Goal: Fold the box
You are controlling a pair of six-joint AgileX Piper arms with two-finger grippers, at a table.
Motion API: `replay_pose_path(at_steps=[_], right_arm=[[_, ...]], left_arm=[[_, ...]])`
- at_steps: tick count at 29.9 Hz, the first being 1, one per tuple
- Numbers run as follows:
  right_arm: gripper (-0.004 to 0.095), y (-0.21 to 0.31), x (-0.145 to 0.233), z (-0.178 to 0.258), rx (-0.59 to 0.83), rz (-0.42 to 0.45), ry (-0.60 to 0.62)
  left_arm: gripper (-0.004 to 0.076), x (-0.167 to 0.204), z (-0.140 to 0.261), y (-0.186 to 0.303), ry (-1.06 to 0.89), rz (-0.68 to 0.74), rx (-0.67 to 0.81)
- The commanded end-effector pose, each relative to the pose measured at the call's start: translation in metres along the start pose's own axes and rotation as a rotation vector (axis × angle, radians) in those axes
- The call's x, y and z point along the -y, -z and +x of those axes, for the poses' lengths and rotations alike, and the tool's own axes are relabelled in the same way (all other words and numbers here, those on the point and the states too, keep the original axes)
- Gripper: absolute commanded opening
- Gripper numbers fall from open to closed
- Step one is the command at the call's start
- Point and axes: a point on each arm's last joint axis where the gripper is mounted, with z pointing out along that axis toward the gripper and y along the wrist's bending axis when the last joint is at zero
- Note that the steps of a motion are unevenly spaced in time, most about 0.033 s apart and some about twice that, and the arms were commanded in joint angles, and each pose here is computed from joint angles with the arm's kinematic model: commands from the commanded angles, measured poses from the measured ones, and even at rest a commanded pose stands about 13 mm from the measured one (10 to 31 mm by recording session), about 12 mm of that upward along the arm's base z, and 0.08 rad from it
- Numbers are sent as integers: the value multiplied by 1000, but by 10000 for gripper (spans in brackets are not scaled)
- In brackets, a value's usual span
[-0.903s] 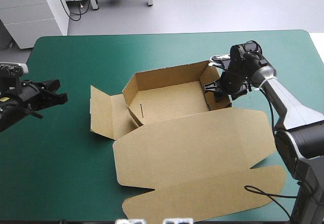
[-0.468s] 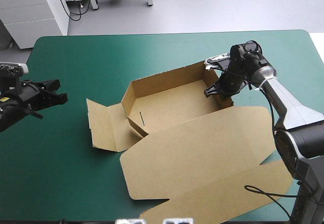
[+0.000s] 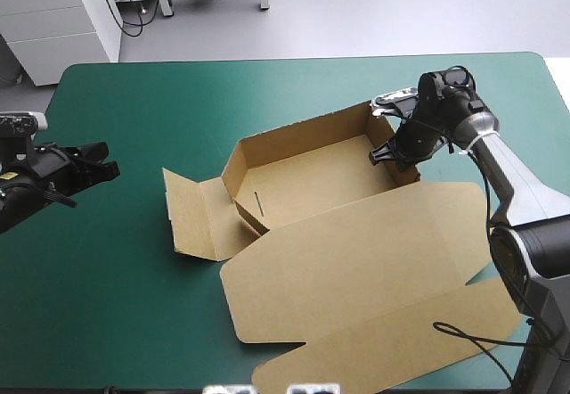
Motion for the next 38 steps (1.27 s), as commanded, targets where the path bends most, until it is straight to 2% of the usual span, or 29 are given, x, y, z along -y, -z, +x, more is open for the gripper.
replay_pose_path(at_steps=[1, 6, 10, 17, 26, 30, 38], right_arm=[[-19, 83, -2, 5, 208, 41, -1], [-19, 156, -7, 25, 400, 78, 6], [-20, 196, -13, 48, 491, 137, 21], [-19, 236, -21, 78, 599, 156, 14], [-20, 257, -25, 96, 653, 196, 27], [-19, 259, -26, 97, 658, 192, 28], [-19, 262, -37, 90, 744, 61, 52]], left_arm=[[4, 6, -10, 6, 45, 16, 69], [4, 5, -11, 6, 41, 8, 71], [4, 1, -12, 3, 50, -12, 86], [4, -15, -9, -19, 94, -20, 28], [4, -37, -4, -47, 156, -54, -8], [4, -47, 1, -61, 183, -61, -45], [4, -59, 25, -103, 259, 9, -210]])
